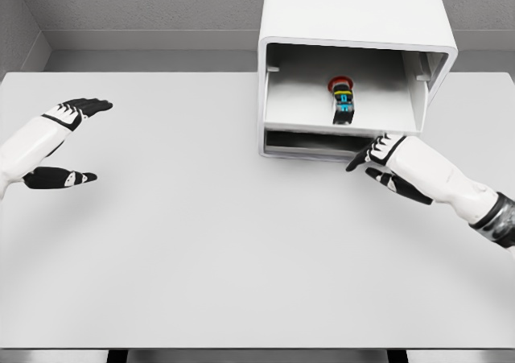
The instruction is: Slide open multi-storey tabletop storage cabinets and put open load switch and slide close multi-storey tabletop storage cabinets
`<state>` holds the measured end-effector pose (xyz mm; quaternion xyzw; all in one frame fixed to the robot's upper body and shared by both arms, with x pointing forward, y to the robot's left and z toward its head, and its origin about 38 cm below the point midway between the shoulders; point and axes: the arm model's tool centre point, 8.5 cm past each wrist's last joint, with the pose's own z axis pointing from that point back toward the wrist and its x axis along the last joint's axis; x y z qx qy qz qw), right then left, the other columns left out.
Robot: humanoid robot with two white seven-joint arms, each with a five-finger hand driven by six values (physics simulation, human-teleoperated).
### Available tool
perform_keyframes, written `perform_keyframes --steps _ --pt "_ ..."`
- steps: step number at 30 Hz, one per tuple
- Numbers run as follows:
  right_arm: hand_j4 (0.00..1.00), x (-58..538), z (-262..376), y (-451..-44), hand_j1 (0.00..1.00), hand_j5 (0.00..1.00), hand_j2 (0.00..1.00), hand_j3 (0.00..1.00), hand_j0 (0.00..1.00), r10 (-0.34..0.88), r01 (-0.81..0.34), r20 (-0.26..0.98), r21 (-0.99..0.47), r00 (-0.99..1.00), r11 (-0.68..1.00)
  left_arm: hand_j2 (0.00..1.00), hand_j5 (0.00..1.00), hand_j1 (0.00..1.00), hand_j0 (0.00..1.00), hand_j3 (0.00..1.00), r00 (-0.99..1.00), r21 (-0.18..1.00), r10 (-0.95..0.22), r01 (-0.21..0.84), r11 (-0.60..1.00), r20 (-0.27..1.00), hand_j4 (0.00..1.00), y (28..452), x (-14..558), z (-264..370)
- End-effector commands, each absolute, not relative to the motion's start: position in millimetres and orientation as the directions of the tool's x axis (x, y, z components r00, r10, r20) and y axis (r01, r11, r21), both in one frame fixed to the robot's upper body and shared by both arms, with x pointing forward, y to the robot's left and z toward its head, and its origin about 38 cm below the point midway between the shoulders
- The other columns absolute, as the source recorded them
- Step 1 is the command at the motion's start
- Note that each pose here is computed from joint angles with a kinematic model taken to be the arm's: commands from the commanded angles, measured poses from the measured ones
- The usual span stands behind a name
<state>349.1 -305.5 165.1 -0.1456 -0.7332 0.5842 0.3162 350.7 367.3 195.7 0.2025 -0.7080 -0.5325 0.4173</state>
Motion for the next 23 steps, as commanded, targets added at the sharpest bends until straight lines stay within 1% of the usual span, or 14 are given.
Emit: perform_keyframes --steps 1,7,10,11,12,13,14,16,20,23 --pt "0.55 350.1 161.3 -307.2 0.55 0.55 0.55 0.55 0.55 0.588 -0.166 0.305 -0.946 -0.749 0.279 1.00 1.00 1.00 1.00 1.00 -0.565 0.918 -0.729 0.162 0.362 0.387 1.00 368.9 351.1 194.4" --pt "0.55 371.2 162.5 -305.7 0.55 0.55 0.55 0.55 0.55 0.602 -0.146 0.304 -0.944 -0.738 0.298 1.00 1.00 1.00 1.00 1.00 -0.567 0.917 -0.726 0.162 0.365 0.389 1.00 367.2 351.1 193.9" --pt "0.55 368.7 162.1 -308.7 0.55 0.55 0.55 0.55 0.55 0.604 -0.150 0.306 -0.943 -0.736 0.296 1.00 1.00 1.00 1.00 1.00 -0.567 0.917 -0.726 0.162 0.365 0.389 1.00 367.2 351.1 193.9" --pt "0.55 367.2 164.6 -318.6 0.55 0.55 0.55 0.55 0.55 0.619 -0.145 0.295 -0.948 -0.728 0.282 1.00 1.00 1.00 1.00 1.00 -0.567 0.916 -0.725 0.164 0.366 0.392 1.00 366.5 350.9 192.9" --pt "0.55 367.0 172.7 -337.9 0.55 0.55 0.55 0.55 0.55 0.649 -0.134 0.263 -0.961 -0.714 0.242 1.00 1.00 1.00 1.00 1.00 -0.567 0.916 -0.725 0.164 0.366 0.392 1.00 366.5 350.9 192.9" --pt "0.55 364.4 176.1 -355.8 0.55 0.55 0.55 0.55 0.55 0.680 -0.124 0.259 -0.963 -0.686 0.241 1.00 1.00 1.00 1.00 1.00 -0.568 0.916 -0.725 0.163 0.366 0.391 1.00 366.5 351.2 193.4" --pt "0.56 359.7 177.3 -381.9 0.56 0.56 0.56 0.56 0.56 0.729 -0.110 0.249 -0.966 -0.638 0.234 1.00 1.00 1.00 1.00 1.00 -0.568 0.916 -0.725 0.163 0.366 0.391 1.00 366.5 351.2 193.4" --pt "0.56 356.7 178.1 -404.9 0.56 0.56 0.56 0.56 0.56 0.769 -0.099 0.240 -0.969 -0.592 0.225 1.00 1.00 1.00 1.00 1.00 -0.568 0.916 -0.725 0.163 0.366 0.391 1.00 366.5 351.2 193.4" --pt "0.57 357.3 176.8 -425.8 0.57 0.57 0.57 0.57 0.57 0.803 -0.088 0.232 -0.971 -0.549 0.220 1.00 1.00 1.00 1.00 1.00 -0.564 0.915 -0.726 0.166 0.367 0.393 1.00 367.2 351.5 192.1" --pt "0.57 357.3 176.6 -426.3 0.57 0.57 0.57 0.57 0.57 0.804 -0.087 0.232 -0.971 -0.547 0.221 1.00 1.00 1.00 1.00 1.00 -0.559 0.915 -0.729 0.168 0.367 0.395 1.00 369.5 352.1 191.3"
